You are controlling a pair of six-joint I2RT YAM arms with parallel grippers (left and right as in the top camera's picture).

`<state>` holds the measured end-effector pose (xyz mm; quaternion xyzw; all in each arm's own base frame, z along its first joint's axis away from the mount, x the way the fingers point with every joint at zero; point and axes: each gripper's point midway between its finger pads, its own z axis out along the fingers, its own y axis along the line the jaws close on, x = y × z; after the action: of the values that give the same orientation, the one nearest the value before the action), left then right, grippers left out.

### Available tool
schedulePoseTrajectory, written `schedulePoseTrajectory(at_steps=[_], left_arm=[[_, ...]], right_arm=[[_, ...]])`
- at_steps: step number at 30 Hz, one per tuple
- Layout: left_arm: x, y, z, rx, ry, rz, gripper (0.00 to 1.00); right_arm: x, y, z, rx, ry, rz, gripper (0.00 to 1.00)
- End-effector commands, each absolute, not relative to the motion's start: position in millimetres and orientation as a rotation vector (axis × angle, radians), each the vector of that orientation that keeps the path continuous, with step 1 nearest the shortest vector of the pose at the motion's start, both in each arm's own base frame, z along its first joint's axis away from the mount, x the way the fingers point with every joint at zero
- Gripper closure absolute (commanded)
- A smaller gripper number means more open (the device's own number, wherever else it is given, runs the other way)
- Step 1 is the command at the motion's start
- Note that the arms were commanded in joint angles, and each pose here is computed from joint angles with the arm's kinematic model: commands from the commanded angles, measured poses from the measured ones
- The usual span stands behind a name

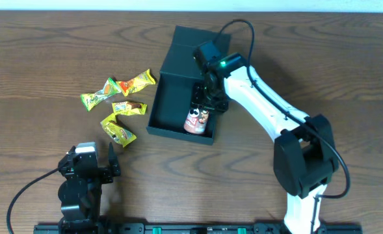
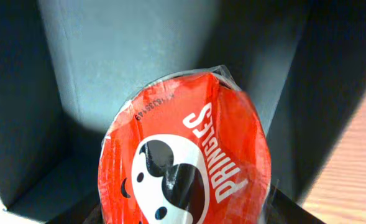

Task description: Pack container

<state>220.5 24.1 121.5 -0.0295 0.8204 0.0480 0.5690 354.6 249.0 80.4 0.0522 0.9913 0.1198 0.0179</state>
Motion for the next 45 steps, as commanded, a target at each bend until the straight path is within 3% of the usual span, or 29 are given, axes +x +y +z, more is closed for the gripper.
schedulePoseTrajectory(at_steps=[1,19,27,45], left_arm=[[219.9,25.5,112.4,-0.090,1.944,0.107,0.05],[219.9,25.5,112.4,-0.090,1.944,0.107,0.05],[219.9,25.5,112.4,-0.090,1.944,0.107,0.05],[219.9,25.5,112.4,-0.090,1.944,0.107,0.05]], right_arm=[[369.3,253.9,103.9,-0.025,2.959,0.234,0.48],[355.5,268.8,135.0,-0.606,2.622,-0.386,0.44],[342.8,286.2,135.5,-0.851,2.536,-0.460,0.42],[331.5,288.5,93.5,-1.074,2.599,-0.509,0.31]])
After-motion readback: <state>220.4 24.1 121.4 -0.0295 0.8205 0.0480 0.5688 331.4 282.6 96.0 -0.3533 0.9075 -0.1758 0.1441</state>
